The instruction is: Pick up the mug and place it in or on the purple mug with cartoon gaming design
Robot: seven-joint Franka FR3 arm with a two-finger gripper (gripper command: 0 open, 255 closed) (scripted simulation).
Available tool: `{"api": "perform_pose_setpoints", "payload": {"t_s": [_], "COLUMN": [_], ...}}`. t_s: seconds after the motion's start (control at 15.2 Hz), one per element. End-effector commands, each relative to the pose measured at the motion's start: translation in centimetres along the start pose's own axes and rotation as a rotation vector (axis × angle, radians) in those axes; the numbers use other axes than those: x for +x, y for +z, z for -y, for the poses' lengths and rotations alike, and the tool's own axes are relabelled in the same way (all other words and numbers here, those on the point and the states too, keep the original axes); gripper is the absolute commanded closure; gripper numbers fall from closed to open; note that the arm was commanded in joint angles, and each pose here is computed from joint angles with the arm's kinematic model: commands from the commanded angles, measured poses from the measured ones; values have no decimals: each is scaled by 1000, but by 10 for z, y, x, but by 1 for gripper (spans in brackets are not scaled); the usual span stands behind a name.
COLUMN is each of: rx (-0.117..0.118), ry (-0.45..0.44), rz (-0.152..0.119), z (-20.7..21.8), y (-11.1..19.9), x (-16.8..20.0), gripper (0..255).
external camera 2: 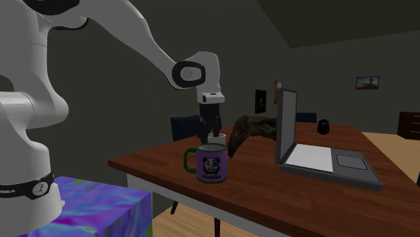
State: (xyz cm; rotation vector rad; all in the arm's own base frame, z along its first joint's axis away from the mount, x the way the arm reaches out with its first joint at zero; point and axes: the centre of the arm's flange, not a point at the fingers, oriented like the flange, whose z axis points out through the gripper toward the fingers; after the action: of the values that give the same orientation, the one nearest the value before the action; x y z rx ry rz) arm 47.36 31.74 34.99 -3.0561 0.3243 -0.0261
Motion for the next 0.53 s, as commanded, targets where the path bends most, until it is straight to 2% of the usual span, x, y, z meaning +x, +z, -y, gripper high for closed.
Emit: {"api": "perform_pose_setpoints", "payload": {"t_s": [0.0, 0.33, 0.4, 0.46], "rx": [0, 0, 0, 0], "ry": [0, 0, 0, 0], "rz": [0, 0, 0, 0], "z": [0, 0, 0, 0], "y": [1, 1, 1, 1], "x": [0, 0, 0, 0], "gripper": [0, 0, 255, 255]}}
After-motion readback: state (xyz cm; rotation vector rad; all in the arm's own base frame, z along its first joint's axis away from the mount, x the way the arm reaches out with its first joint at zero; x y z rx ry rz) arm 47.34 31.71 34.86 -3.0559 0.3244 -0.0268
